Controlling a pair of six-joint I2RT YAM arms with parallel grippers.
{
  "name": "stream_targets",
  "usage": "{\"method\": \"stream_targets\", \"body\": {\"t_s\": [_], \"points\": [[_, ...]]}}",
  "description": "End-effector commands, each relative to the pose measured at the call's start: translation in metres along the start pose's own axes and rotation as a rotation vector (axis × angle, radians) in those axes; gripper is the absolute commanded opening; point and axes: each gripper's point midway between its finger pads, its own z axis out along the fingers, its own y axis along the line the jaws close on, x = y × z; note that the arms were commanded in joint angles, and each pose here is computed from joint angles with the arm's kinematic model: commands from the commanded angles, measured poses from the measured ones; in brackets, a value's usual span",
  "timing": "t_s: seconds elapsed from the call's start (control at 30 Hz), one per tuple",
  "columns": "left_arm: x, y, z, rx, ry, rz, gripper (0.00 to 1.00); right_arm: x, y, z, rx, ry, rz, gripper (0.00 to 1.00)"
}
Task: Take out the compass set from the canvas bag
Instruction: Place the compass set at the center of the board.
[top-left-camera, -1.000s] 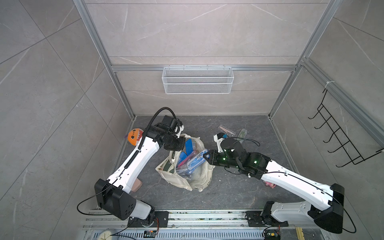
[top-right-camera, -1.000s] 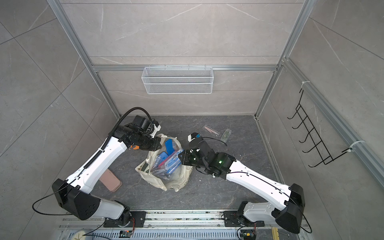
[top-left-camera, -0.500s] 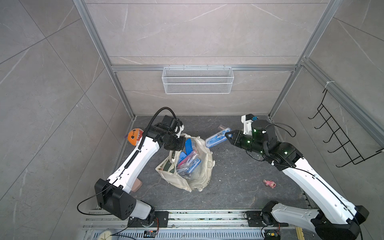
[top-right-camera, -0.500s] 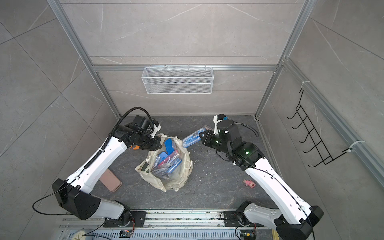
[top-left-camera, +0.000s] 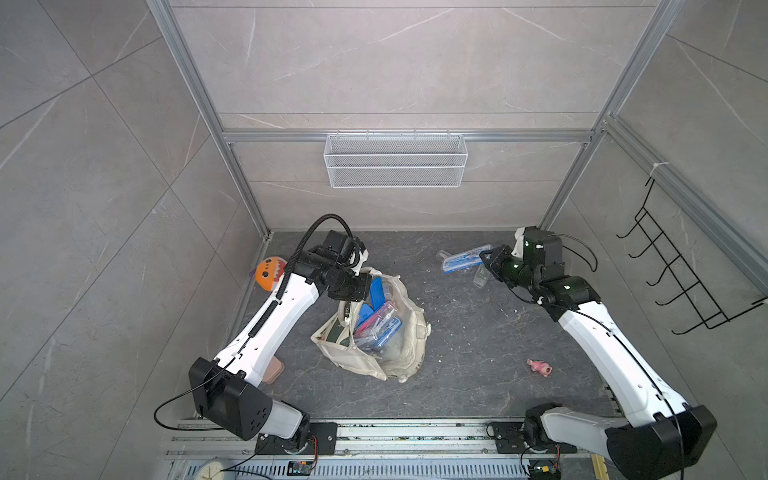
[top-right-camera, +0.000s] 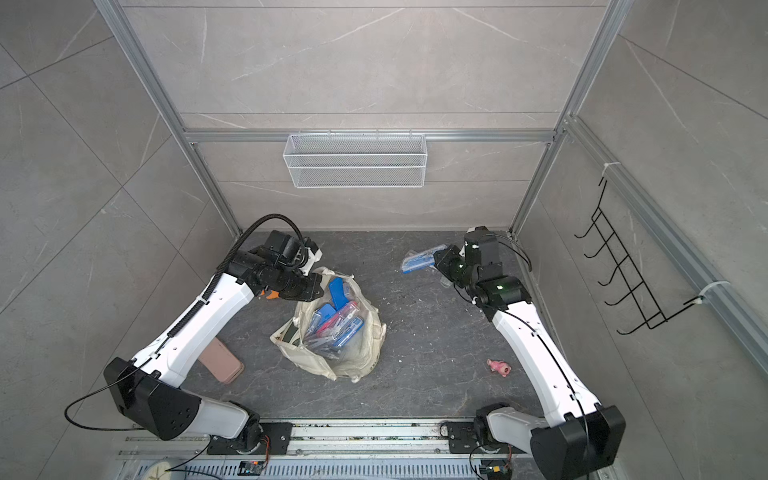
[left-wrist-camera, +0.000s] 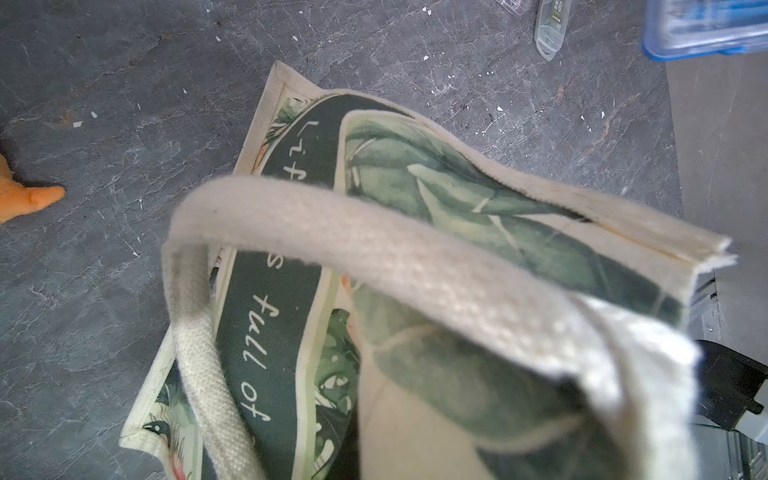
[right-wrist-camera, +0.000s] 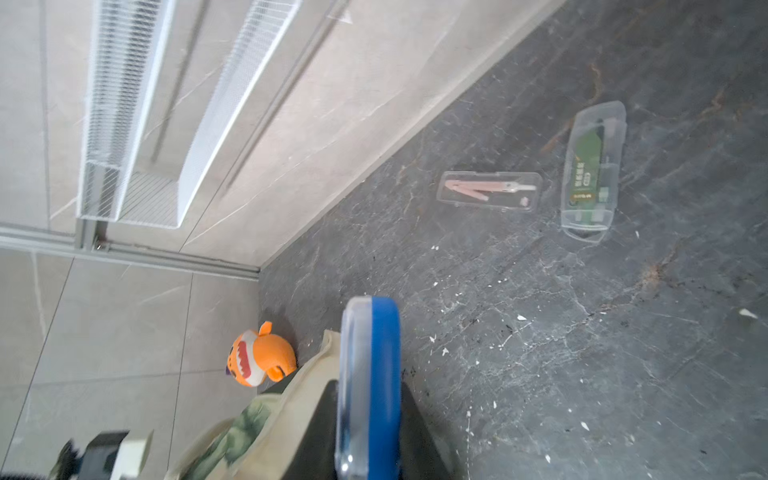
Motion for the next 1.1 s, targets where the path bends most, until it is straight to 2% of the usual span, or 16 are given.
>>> {"method": "stream_targets", "body": {"t_s": [0.0, 0.33, 0.67, 0.9, 1.07], "points": [[-0.013, -0.013, -0.016, 0.055, -0.062, 0.019, 0.0, -0.013, -0.009, 0.03, -0.062, -0.056, 0.142, 0.12], [-0.013, -0.015, -0.013, 0.072, -0.06, 0.014, 0.0, -0.016, -0.062, 0.1, -0.024, -0.153, 0.349, 0.13], [-0.01, -0.015, -0.01, 0.077, -0.053, 0.007, 0.0, 0.002, -0.102, 0.153, -0.022, -0.161, 0.523, 0.14], [-0.01, -0.014, -0.006, 0.08, -0.049, 0.001, 0.0, 0.015, -0.122, 0.164, 0.01, -0.146, 0.549, 0.15], [-0.011, -0.014, -0.007, 0.076, -0.051, -0.006, 0.0, 0.035, -0.131, 0.17, 0.034, -0.073, 0.514, 0.17]]}}
